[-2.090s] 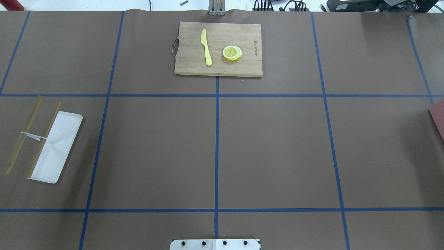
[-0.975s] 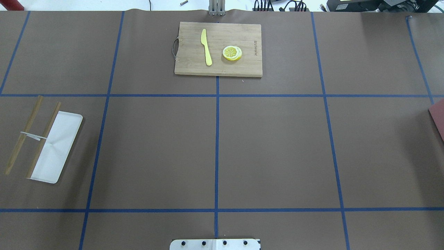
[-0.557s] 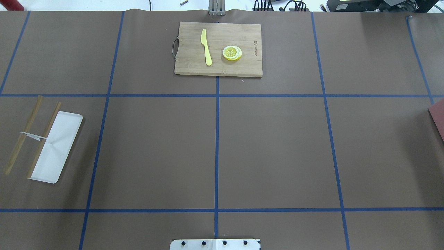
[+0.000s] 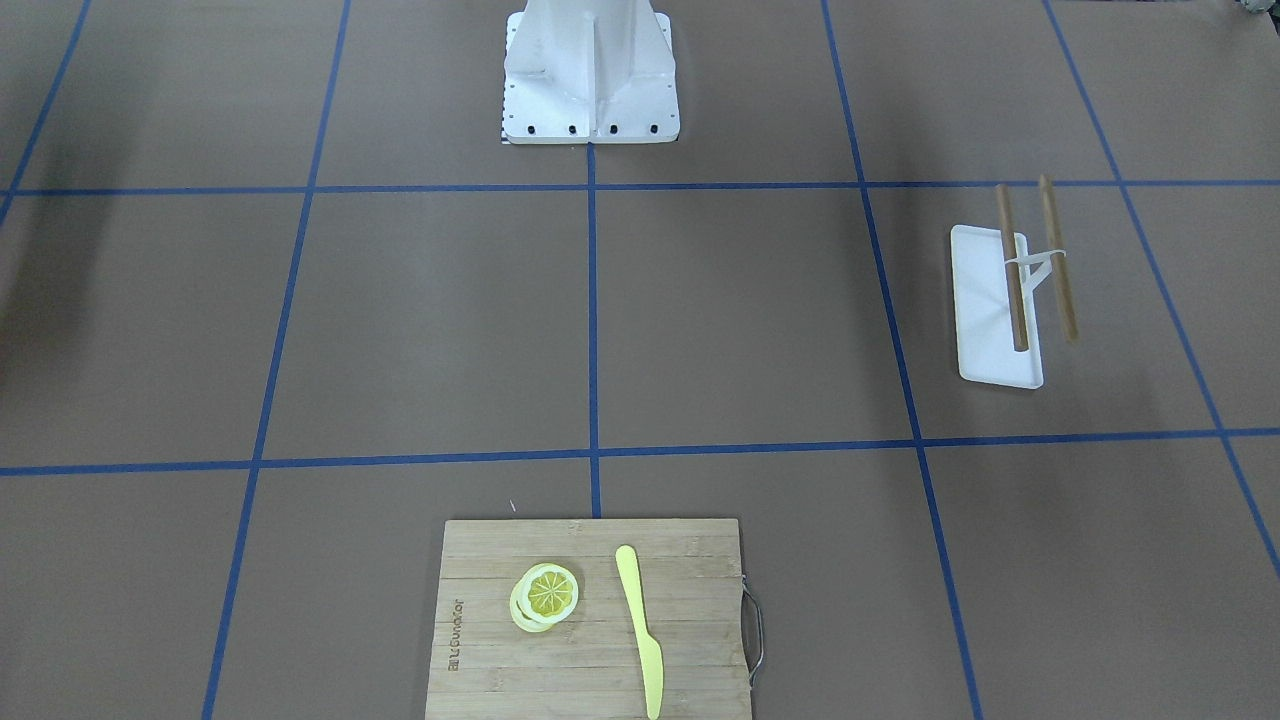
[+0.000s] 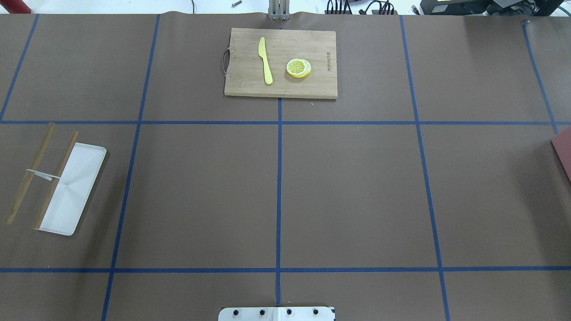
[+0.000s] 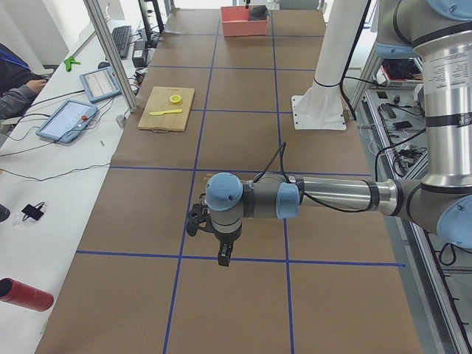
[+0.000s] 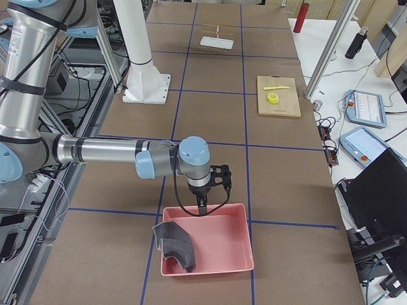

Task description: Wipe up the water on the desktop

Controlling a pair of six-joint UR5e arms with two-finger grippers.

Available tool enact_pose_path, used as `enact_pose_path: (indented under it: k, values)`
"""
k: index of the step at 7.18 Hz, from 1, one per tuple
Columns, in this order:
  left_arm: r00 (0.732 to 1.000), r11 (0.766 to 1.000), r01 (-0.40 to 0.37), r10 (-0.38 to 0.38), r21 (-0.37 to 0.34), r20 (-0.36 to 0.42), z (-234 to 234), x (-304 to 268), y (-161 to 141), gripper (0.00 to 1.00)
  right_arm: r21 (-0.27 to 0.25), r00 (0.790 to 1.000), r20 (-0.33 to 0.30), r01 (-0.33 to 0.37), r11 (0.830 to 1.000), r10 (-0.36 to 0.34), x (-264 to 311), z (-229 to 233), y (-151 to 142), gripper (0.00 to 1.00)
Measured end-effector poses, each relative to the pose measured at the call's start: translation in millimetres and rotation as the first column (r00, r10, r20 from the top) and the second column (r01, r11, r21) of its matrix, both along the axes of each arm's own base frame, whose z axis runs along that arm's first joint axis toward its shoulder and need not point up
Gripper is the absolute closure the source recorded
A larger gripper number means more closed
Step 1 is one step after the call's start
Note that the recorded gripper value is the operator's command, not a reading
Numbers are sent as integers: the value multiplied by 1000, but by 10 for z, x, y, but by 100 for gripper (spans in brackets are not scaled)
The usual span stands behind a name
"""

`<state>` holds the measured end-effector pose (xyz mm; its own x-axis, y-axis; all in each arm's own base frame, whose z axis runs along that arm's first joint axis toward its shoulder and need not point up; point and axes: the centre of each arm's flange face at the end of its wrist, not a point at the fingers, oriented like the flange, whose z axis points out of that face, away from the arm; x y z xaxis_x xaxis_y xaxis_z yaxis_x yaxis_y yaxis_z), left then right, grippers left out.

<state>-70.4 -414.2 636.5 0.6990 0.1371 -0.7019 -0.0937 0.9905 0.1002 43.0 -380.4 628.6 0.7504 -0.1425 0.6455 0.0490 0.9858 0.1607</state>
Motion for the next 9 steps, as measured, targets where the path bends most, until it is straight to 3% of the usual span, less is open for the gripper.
enact_pose_path:
  k: [9]
  values:
    - [1000, 1000, -2, 2, -1, 0, 17, 0, 0, 1, 20, 1000, 2, 1, 1000, -1, -1, -100, -8, 0]
